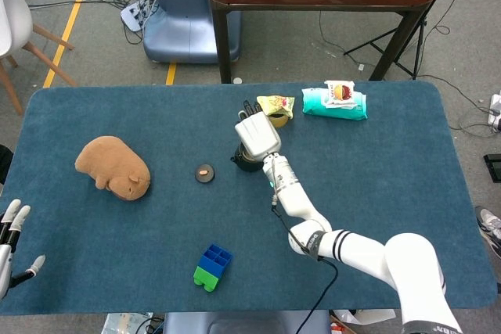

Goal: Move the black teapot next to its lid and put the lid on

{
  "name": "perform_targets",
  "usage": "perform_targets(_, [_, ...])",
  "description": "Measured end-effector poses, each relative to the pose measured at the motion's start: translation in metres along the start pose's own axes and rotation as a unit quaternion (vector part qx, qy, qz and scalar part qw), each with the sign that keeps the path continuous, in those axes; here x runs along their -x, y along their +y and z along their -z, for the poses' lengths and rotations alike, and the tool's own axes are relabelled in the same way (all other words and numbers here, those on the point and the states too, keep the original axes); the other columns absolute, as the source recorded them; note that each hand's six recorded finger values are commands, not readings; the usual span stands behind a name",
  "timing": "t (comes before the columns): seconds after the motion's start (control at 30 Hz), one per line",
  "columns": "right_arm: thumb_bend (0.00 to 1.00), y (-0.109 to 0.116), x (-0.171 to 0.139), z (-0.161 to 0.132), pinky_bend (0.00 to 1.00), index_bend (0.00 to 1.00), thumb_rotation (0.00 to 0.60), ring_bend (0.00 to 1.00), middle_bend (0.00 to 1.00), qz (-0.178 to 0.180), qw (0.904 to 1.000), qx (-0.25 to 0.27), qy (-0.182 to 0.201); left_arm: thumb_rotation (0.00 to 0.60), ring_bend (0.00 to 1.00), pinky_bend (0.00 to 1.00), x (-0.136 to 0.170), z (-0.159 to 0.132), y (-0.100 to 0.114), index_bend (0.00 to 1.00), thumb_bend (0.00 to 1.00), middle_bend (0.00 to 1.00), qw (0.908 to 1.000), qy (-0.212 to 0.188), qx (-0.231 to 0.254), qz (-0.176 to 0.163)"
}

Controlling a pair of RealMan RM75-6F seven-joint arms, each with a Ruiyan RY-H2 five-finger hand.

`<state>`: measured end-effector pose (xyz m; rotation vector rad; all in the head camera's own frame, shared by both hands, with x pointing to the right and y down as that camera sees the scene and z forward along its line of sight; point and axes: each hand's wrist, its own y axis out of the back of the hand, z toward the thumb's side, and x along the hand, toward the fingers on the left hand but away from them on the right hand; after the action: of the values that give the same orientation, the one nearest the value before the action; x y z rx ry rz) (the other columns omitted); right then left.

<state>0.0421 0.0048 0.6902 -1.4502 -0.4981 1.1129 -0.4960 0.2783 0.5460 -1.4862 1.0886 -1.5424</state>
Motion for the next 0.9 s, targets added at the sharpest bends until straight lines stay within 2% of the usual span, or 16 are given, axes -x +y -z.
perform_targets(0.17, [0.41,-0.002,0.011,-0.011,0.23,0.66,0.6,0.15,0.38,-0.007,0.9999,-0.005,-0.012,0.6,0.06,0.03,0.001,0.002,0.001,0.0,0.21,0.01,1.0,0.0,0.0,-0.003])
perform_targets(0.43, [0.41,-0.003,0.02,-0.035,0.23,0.66,0.6,0.15,0.38,-0.013,0.9997,-0.017,-0.006,0.6,0.06,0.03,0.006,0.008,-0.001,0.0,0.21,0.01,0.9999,0.01,0.002,-0.003])
perform_targets(0.9, [0.41,-0.018,0.026,-0.042,0.23,0.66,0.6,0.15,0.38,-0.026,0.9981,-0.054,-0.014,0.6,0.06,0.03,0.012,0.013,-0.003,0.0,0.21,0.01,0.9998,0.018,0.004,-0.001])
